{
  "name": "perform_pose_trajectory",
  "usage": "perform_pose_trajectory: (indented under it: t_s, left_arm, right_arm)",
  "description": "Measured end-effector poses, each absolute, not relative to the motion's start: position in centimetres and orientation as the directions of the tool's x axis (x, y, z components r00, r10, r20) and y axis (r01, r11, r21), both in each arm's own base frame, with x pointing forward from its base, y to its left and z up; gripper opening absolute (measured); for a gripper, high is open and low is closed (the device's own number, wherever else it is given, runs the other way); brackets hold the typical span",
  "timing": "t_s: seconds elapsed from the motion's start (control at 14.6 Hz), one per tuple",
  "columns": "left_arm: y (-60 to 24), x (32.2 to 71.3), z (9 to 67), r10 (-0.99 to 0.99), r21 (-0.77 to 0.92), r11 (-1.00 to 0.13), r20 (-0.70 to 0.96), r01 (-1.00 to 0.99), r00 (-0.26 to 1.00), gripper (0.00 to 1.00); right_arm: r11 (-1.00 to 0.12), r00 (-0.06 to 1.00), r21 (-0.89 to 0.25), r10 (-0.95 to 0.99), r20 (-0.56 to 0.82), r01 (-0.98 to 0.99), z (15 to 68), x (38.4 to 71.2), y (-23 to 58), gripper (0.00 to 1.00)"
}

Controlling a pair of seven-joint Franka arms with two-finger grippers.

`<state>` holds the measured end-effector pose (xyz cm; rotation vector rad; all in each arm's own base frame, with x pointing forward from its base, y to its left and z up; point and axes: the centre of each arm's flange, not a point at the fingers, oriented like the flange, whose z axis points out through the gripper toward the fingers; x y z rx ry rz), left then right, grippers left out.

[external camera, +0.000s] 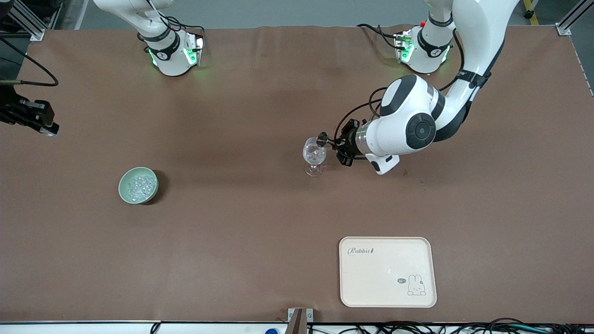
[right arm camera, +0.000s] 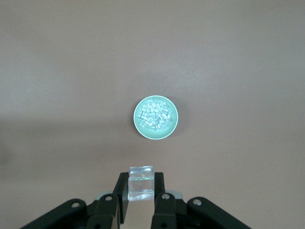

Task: Pour wine and add ice with both arms
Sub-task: 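Tilt the jigger with the left gripper to pour into the glass, then move the jigger to the tray while the right gripper carries ice toward the glass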

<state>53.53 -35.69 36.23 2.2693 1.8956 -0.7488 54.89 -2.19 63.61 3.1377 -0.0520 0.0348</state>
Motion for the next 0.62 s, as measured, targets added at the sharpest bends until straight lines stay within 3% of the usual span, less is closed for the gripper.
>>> perform_pose_trajectory:
  t_s: [0.27, 0.62]
  left_arm:
    - [-35.1, 54.9, 37.7, 0.831, -0.201, -0.259, -0.544, 0.945, 0.112, 0.22]
    - [-27.0, 60.5, 39.0, 0.683, -0.094, -0.212, -0.726, 0.973, 0.079, 0.22]
  right_arm:
    - [-0.999, 0.999, 0.003, -0.033, 0.022, -0.033, 63.6, 54.9, -2.2, 0.25]
    - [-0.999, 0.999, 0.003, -0.034, 0.022, -0.034, 63.6, 54.9, -2.2, 0.25]
